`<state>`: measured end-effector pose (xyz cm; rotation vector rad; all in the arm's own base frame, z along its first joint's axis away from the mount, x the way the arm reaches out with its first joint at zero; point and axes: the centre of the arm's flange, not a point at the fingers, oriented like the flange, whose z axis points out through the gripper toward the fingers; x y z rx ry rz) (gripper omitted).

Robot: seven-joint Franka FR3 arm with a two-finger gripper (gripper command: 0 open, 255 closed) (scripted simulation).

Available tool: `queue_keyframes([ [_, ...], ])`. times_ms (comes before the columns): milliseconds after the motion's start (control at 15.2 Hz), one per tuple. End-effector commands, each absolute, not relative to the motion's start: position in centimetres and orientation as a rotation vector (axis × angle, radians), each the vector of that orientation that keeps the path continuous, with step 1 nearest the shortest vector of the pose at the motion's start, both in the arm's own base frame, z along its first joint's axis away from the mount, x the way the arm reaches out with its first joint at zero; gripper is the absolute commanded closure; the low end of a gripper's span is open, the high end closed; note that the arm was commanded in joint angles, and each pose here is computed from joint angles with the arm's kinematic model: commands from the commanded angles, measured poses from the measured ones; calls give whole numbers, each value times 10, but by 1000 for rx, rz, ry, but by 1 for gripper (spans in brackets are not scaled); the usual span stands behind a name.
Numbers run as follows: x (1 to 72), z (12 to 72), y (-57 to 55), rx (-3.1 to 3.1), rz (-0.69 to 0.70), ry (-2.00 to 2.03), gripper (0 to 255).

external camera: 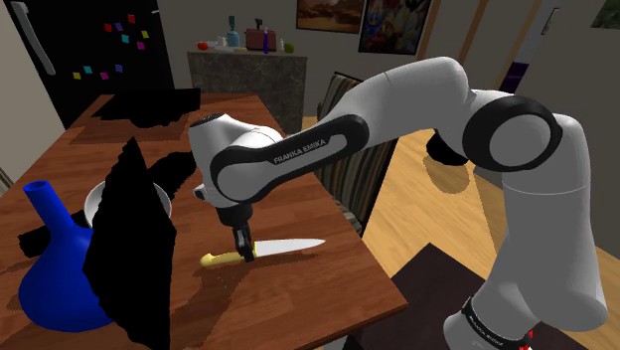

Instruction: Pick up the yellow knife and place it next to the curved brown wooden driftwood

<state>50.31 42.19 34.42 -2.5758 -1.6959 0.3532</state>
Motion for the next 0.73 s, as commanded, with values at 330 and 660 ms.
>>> queue_keyframes([
  [330, 503, 344, 422, -2576, 353, -1696, 0],
  [660, 509, 370, 424, -2576, 353, -1696, 0],
])
